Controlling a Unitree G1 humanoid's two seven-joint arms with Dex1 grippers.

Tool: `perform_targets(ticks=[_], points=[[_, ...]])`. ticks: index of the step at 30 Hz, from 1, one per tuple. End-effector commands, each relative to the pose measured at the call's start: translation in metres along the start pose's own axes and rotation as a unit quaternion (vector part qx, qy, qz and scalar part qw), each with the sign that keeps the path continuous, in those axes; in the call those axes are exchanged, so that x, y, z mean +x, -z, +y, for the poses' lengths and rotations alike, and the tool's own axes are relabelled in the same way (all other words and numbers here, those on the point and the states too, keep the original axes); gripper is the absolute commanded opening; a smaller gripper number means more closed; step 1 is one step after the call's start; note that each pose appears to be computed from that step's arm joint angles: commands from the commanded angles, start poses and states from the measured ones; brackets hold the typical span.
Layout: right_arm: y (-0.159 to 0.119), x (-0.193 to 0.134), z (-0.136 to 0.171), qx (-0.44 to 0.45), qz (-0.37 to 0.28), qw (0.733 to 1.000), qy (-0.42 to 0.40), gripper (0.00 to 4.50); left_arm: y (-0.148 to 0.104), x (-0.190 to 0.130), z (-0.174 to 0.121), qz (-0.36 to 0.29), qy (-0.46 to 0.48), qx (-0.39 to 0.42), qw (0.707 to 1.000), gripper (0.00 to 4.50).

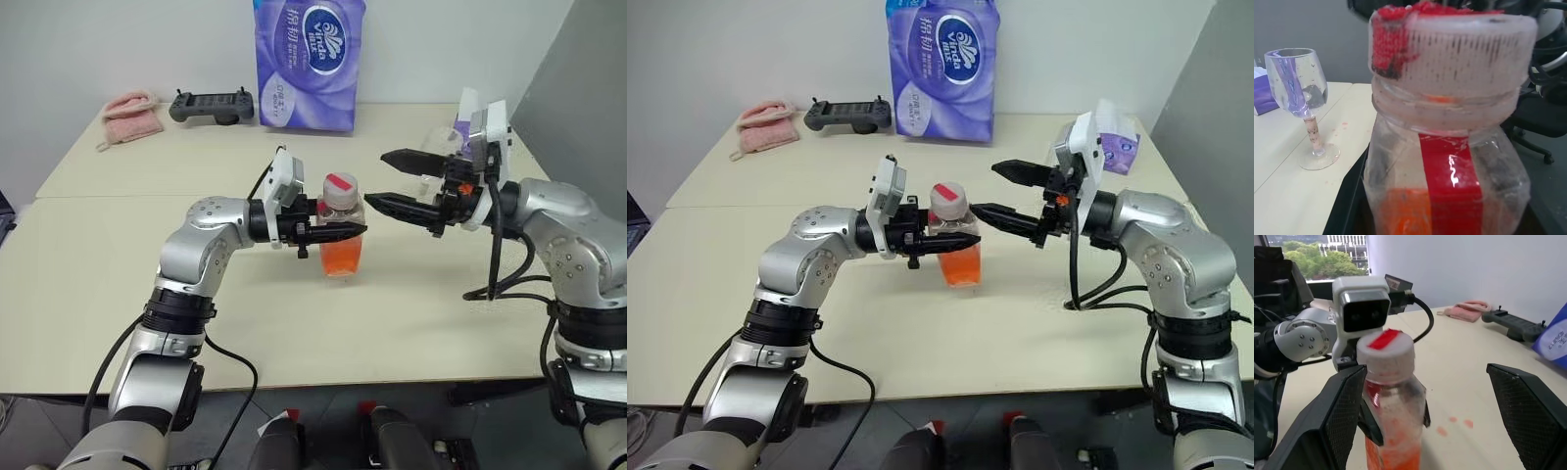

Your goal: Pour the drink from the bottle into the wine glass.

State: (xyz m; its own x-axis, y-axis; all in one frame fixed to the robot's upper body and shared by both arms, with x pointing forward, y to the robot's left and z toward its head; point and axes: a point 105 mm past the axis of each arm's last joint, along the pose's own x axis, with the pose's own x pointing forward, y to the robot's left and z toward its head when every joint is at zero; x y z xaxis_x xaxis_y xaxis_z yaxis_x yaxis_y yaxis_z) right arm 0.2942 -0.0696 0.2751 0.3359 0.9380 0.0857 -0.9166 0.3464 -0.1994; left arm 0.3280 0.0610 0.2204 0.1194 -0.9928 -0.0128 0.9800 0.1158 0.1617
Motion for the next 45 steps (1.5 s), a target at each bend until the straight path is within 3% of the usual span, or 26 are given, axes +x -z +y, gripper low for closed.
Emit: perform_targets(ticks=[1, 9, 29, 45], points=[[-0.01, 0.012, 0.015, -0.018, -0.026, 0.999, 0.005, 4.17, -0.018, 0.005, -0.003, -0.017, 0.016, 0.034, 0.999, 1.74], [-0.007, 0.036, 0.012, -0.032, -0.046, 0.998, 0.038, 4.17, -0.017, 0.005, -0.005, -0.014, 0.021, 0.035, 0.999, 1.74], [-0.005, 0.013, 0.005, -0.03, -0.035, 0.998, 0.041, 4.17, -0.015, 0.005, -0.005, -0.014, 0.016, 0.033, 0.999, 1.74], [-0.003, 0.039, 0.012, -0.002, -0.056, 0.998, 0.014, 4.17, -0.017, 0.004, -0.003, -0.011, 0.013, 0.037, 0.999, 1.74]])
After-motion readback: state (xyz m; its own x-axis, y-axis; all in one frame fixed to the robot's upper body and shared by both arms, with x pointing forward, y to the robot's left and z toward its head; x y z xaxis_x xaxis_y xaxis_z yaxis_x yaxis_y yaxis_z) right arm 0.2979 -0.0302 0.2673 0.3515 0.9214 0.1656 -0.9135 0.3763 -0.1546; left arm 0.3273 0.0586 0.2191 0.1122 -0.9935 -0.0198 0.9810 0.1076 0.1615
